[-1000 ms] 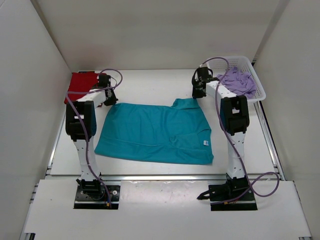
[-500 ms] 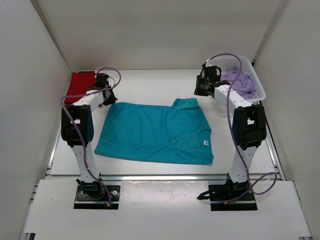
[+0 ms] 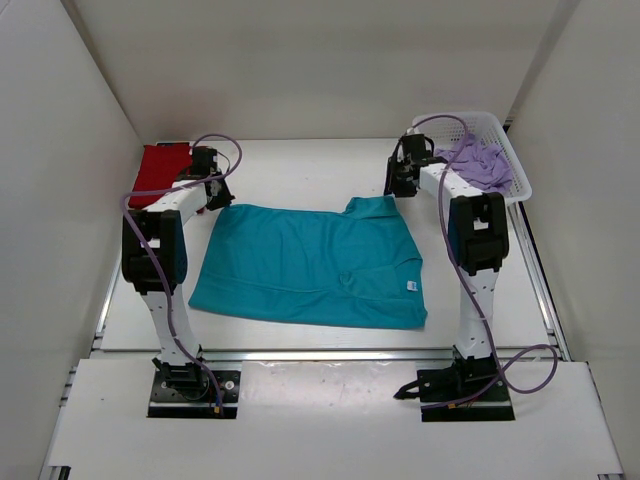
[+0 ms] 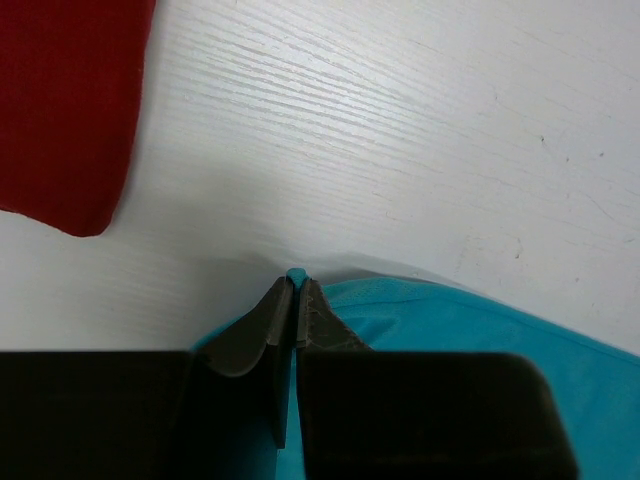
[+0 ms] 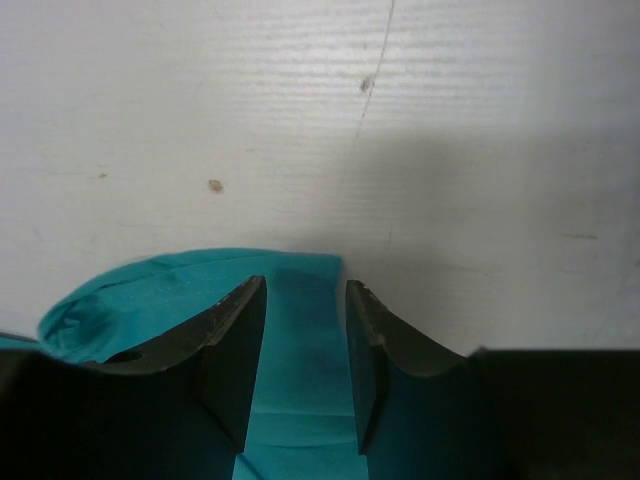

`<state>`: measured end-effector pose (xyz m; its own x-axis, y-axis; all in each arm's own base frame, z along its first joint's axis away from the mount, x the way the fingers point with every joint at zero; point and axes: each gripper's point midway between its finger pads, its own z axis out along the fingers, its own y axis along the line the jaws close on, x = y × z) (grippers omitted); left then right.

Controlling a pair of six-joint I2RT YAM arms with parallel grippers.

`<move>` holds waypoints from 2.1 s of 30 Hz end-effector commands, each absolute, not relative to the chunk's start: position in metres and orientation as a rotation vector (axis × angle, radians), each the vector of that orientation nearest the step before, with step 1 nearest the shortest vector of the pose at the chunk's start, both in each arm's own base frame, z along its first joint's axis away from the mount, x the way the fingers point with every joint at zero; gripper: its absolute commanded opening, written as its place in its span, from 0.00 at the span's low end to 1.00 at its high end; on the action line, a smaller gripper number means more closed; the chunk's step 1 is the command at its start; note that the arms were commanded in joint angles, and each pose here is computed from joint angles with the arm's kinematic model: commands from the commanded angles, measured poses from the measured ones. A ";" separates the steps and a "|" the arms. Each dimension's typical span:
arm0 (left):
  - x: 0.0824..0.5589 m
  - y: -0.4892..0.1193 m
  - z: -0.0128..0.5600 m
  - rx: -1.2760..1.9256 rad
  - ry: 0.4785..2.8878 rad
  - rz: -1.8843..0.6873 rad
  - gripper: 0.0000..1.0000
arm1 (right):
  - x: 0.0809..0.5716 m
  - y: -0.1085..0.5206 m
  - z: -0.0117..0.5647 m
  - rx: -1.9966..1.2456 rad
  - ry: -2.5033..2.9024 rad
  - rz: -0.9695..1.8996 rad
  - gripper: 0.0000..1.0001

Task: Fold and stack the t-shirts
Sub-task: Grap the side of the flattened tshirt furthest away from the robot with both arms, then fold the other side of the tshirt into a rectangle

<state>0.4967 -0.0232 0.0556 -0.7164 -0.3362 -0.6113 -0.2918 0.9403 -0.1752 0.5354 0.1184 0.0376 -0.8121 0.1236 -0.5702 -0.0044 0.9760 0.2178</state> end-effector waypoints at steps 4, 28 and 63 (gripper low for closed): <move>0.503 -0.027 0.078 -0.422 2.358 -0.114 0.00 | 0.555 0.124 0.055 0.078 2.454 0.310 0.35; 0.501 -0.028 0.073 -0.429 2.372 -0.123 0.00 | 0.544 0.122 0.034 0.113 2.512 0.296 0.19; 0.456 -0.006 0.099 -0.489 2.328 -0.124 0.00 | 0.395 0.115 0.147 0.118 2.180 0.415 0.00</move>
